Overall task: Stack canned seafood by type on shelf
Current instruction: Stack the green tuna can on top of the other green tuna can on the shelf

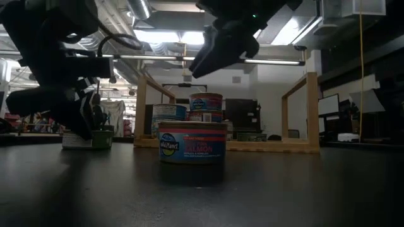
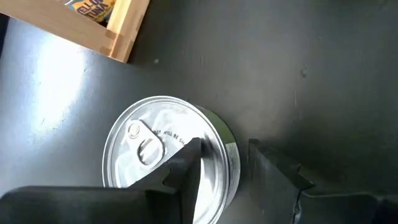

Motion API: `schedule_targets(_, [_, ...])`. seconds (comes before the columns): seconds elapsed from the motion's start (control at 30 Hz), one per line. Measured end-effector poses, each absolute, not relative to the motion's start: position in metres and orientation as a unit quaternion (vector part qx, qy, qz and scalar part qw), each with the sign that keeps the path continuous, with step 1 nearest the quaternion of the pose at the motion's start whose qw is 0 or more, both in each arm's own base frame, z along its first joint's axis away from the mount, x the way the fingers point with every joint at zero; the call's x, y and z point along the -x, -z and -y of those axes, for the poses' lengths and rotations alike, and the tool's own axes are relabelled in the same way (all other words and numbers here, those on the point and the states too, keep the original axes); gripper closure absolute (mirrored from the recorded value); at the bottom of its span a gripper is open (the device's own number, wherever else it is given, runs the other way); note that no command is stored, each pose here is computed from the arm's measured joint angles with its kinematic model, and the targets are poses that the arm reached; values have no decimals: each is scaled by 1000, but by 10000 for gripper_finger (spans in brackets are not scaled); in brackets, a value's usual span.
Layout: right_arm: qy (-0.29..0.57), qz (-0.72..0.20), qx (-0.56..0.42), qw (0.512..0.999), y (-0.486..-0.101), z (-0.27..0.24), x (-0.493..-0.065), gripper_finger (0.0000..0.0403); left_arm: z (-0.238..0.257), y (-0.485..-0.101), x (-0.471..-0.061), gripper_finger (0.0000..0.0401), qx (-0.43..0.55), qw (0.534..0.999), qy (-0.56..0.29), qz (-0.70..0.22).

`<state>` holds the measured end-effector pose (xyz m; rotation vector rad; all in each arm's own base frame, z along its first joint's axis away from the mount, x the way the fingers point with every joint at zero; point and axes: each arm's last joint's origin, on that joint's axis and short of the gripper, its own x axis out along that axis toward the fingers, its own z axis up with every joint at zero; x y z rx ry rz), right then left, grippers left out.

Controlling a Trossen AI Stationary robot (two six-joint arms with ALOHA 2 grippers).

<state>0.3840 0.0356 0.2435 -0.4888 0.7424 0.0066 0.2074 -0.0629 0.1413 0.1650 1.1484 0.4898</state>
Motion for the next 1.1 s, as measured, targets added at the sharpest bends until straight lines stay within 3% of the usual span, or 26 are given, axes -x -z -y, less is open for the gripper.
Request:
schedule_targets(0.23, [-3,-341,234,911,-224,-38,-400,111,61,-138,-204,286,-90,806,-230,-539])
schedule_targets(0.7, [-9,-314,282,907,-160,-41,-435,111,61,-138,-204,394,-141,799,-206,-548])
schedule_targets(1.1, [-8,-300,304,904,-149,-42,-441,111,67,-144,-217,401,-94,831,-192,-513])
